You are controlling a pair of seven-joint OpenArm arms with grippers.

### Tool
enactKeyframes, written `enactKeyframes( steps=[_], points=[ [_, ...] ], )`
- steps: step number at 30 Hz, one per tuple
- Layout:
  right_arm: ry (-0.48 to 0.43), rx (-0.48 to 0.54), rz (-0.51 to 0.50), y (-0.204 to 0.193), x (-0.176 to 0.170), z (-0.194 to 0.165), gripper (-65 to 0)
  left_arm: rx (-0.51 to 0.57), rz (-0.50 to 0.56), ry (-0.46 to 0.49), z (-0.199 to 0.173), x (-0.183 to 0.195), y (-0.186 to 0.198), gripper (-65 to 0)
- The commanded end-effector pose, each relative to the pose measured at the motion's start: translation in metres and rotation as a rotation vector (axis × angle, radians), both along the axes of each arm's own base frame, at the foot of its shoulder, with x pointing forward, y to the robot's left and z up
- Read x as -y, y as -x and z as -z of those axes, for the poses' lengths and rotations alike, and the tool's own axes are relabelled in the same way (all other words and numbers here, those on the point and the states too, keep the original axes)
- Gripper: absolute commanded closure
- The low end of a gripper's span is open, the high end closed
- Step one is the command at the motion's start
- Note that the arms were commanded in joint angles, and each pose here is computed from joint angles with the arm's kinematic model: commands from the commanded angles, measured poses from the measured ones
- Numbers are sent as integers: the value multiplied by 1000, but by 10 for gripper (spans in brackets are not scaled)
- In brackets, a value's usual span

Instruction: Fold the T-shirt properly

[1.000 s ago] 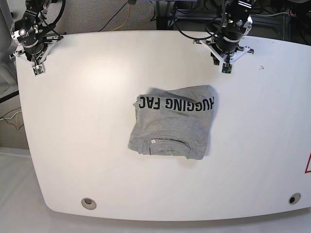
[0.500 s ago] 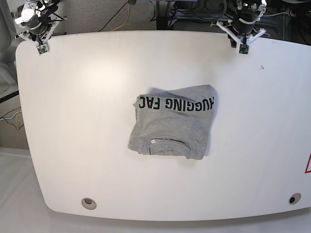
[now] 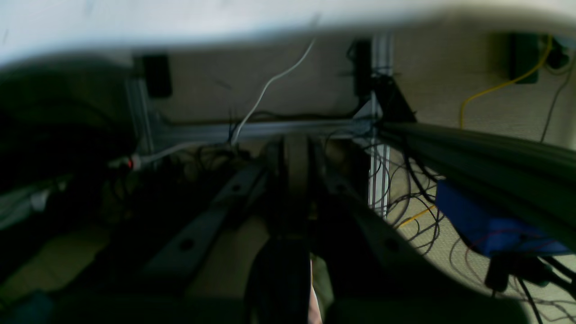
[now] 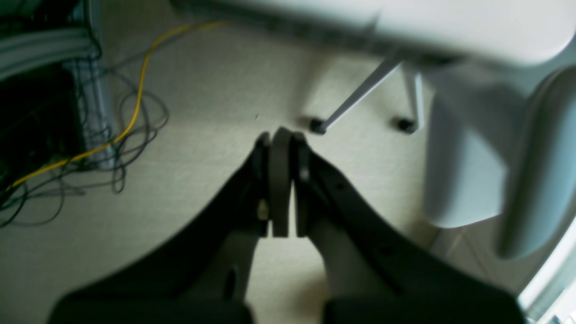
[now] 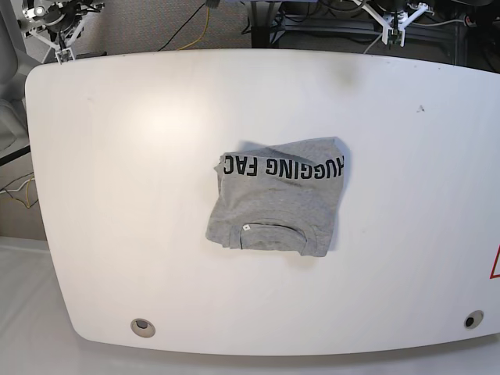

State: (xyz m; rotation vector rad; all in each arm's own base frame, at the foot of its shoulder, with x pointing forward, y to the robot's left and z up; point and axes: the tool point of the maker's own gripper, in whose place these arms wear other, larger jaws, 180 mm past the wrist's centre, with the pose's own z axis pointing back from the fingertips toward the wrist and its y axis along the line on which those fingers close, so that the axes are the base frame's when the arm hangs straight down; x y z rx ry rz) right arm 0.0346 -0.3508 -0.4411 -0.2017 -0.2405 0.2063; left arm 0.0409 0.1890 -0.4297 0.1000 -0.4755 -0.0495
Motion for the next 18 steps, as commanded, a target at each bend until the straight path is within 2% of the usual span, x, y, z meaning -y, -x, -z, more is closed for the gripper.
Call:
enactKeyframes(
  steps=[1,12,18],
  points=[
    [7,-6,-1,10,7,-3,0,9,-2,5,-4,2,3,0],
    [-102,-89,107,69,-10,39,0,-76,-25,18,8,7,35,0],
    [-218,-146,114,92,-45,75,0,-162,-50,17,39,3,57,0]
  ],
)
